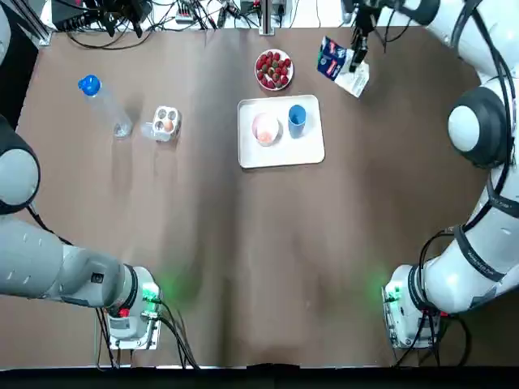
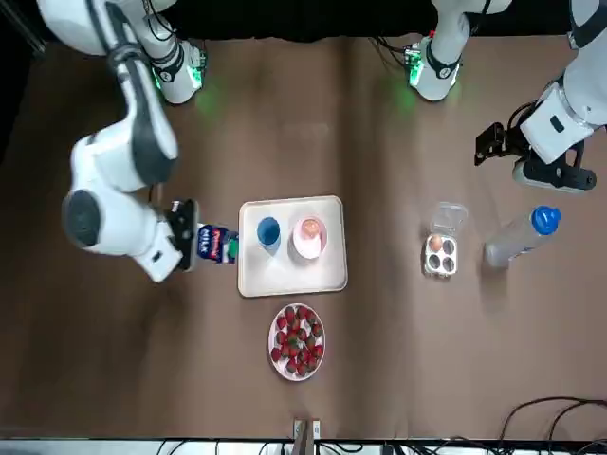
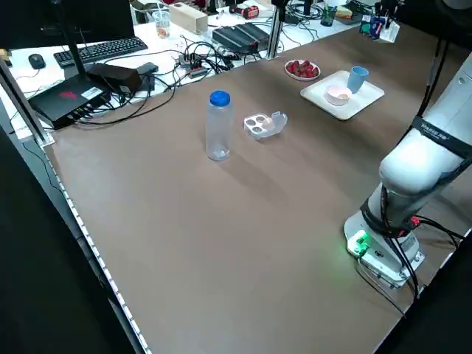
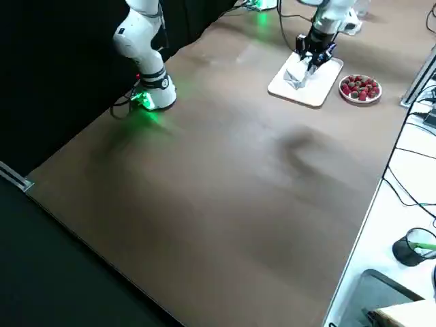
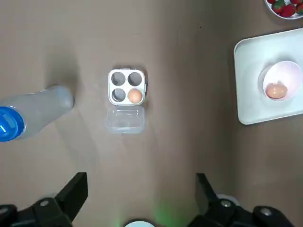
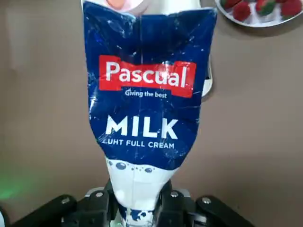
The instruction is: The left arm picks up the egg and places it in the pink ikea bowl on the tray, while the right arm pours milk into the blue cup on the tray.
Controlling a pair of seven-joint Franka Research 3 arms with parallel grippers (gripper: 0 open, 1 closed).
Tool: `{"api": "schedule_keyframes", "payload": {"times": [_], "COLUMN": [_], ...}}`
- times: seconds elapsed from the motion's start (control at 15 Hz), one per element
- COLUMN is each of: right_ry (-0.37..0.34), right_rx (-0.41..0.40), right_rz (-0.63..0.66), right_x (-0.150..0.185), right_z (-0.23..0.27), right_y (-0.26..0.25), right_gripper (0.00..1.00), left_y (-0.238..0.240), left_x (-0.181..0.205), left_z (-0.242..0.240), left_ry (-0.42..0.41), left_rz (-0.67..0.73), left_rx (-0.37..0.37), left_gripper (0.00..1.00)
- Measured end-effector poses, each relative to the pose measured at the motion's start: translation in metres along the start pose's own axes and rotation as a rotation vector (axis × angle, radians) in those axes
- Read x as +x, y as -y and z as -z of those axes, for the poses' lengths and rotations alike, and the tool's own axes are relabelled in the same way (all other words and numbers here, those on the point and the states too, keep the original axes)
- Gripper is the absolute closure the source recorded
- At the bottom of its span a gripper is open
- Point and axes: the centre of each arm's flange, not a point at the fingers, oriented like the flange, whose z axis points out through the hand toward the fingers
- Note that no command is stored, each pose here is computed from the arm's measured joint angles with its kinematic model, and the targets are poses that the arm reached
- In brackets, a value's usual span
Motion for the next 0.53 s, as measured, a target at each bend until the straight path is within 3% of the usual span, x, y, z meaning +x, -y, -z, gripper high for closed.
{"api": "schedule_keyframes", "payload": {"times": [0.53], "right_ry": [-0.371], "right_rx": [0.047], "right_rz": [-0.001], "right_x": [-0.180], "right_z": [0.035], "right_y": [-0.034], "right_gripper": [0.63], "left_y": [-0.001], "left_x": [0.000], "left_z": [0.000], "left_ry": [0.003], "left_rz": [-0.001], "left_rx": [0.000], "left_gripper": [0.00]}}
